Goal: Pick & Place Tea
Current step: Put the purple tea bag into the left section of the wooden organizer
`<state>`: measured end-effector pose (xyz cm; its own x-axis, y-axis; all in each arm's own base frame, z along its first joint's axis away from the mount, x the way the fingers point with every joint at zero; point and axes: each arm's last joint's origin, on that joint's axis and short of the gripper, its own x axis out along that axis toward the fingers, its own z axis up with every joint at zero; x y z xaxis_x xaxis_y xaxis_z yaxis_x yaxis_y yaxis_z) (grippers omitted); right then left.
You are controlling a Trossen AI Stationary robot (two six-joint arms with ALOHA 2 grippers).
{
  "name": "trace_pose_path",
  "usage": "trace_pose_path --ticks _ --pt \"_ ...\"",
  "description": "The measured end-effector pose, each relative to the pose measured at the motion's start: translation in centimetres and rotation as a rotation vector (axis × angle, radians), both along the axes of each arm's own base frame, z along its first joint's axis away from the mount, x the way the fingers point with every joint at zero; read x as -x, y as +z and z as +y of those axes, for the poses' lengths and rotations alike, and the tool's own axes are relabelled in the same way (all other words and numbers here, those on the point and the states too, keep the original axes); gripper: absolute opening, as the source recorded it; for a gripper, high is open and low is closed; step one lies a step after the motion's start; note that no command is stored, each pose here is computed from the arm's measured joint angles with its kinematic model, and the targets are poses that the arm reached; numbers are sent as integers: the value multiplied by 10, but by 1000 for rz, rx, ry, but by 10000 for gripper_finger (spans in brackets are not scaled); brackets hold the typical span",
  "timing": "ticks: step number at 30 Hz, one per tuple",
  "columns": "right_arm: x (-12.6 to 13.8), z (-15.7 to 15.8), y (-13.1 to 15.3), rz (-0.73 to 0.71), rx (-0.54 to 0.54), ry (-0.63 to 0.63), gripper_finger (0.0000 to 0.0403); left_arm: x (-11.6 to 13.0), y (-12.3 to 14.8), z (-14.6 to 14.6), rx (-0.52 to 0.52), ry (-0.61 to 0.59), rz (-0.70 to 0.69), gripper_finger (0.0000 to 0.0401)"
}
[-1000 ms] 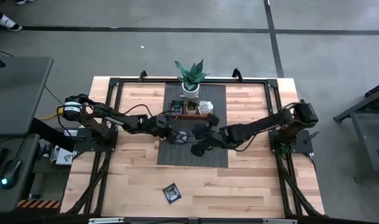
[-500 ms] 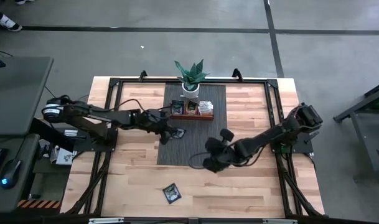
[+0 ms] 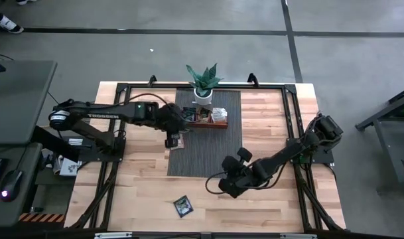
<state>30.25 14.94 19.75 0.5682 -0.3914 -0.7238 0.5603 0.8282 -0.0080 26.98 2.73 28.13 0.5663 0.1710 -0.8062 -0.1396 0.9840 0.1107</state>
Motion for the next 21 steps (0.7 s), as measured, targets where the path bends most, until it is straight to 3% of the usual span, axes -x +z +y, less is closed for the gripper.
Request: trace_pose_path --ticks 9,21 --pt "-6 9 -19 11 -27 -1 0 -12 23 17 -72 -100 179 0" --pt "-11 12 -23 -27 -15 -5 0 -27 0 82 -19 -180 232 0"
